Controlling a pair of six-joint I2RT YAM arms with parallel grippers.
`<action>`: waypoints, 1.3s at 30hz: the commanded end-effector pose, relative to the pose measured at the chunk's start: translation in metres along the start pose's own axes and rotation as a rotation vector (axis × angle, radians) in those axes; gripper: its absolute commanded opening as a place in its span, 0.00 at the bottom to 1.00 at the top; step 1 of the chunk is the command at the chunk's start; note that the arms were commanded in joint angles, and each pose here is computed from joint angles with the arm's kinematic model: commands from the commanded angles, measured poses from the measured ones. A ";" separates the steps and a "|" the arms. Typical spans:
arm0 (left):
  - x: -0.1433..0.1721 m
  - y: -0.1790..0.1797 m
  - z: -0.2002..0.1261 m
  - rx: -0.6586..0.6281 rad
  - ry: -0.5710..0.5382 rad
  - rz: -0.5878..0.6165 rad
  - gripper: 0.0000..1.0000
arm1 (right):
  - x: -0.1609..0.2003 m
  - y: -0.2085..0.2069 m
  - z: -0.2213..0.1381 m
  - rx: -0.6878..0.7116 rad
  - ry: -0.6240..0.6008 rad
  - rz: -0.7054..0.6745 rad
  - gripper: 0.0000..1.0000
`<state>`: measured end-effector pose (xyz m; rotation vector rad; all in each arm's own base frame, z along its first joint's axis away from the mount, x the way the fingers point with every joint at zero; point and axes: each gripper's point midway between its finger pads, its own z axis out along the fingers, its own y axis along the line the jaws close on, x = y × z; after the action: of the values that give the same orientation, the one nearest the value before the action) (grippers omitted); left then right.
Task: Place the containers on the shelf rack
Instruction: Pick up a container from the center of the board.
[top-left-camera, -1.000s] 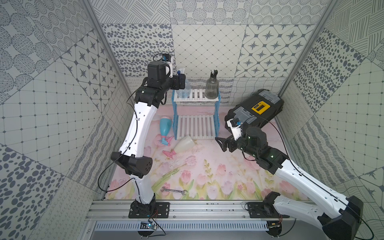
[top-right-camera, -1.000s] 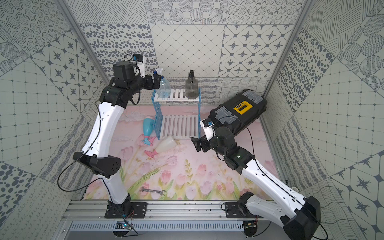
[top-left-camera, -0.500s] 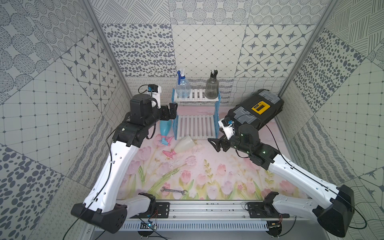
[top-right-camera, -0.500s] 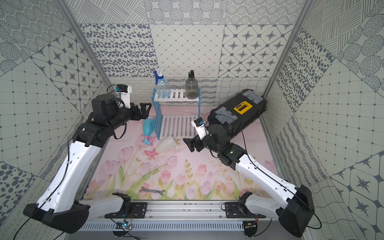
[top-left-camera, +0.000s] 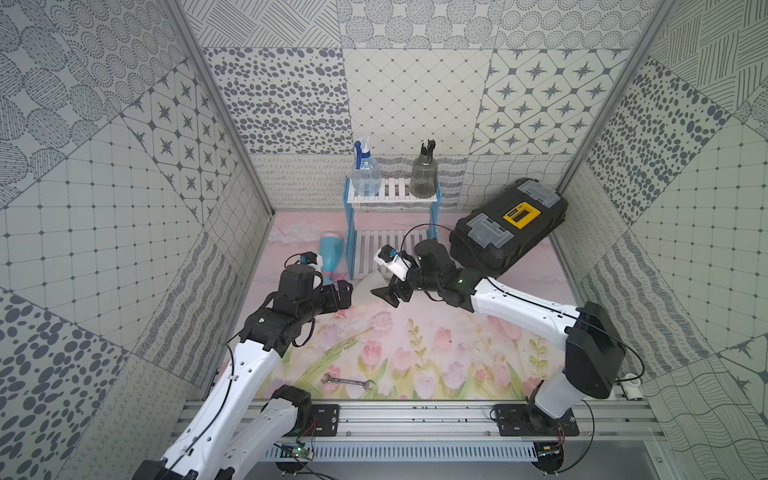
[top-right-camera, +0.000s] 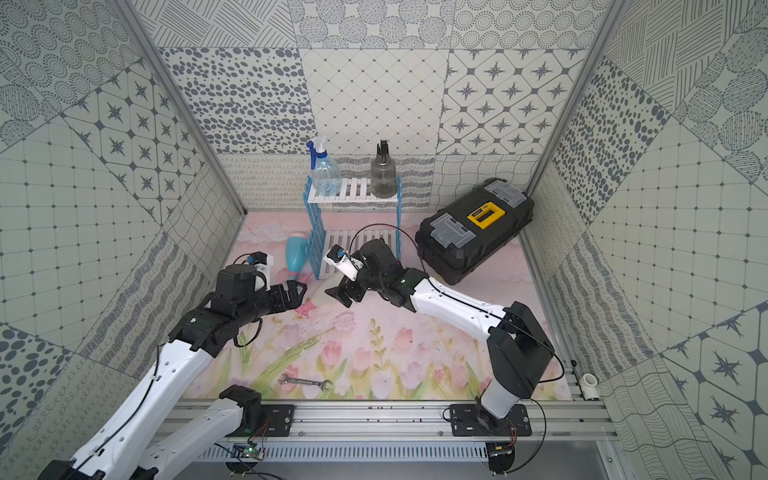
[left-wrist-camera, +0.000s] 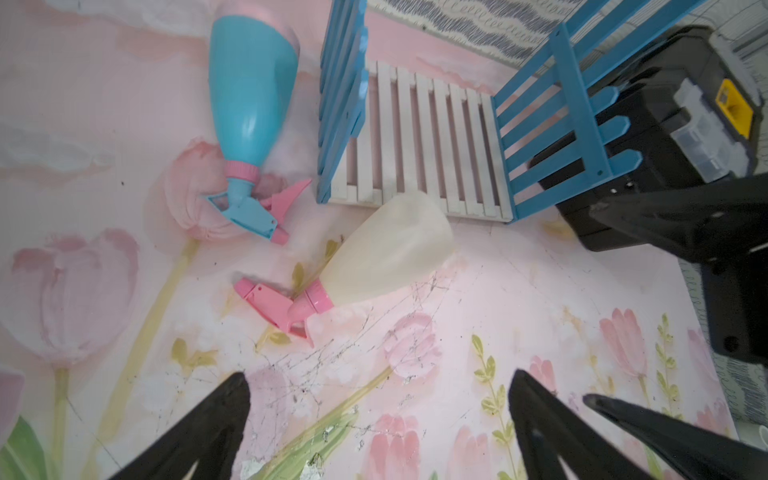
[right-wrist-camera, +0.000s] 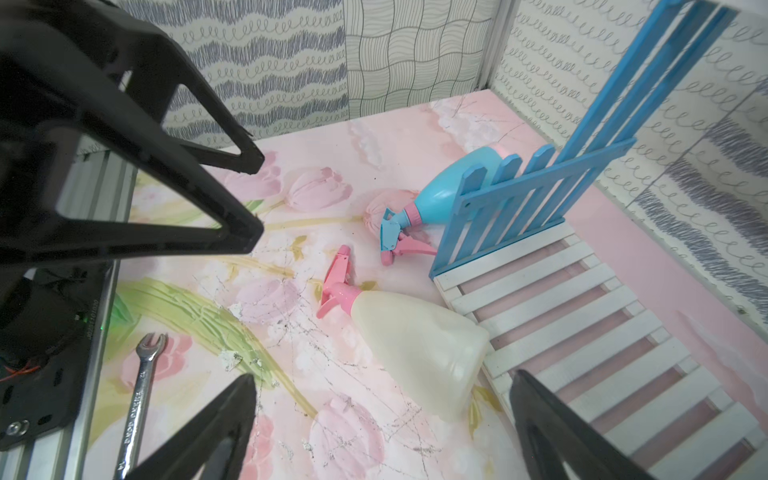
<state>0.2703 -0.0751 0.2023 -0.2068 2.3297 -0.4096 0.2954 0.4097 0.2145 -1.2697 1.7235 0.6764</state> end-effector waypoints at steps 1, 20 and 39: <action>0.032 0.015 0.018 -0.027 0.092 -0.148 0.99 | -0.002 0.007 0.017 -0.062 -0.001 -0.107 0.97; 0.079 0.056 0.025 -0.155 0.120 -0.190 0.99 | 0.110 -0.017 0.109 -0.030 0.541 -0.679 0.97; 0.049 0.047 -0.002 -0.117 -0.010 -0.219 0.99 | 0.119 0.002 0.079 -0.067 0.564 -0.542 0.65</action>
<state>0.2352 -0.0524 0.1398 -0.4872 2.3839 -0.4003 0.3231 0.4240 0.0522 -2.0772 1.5884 -0.0443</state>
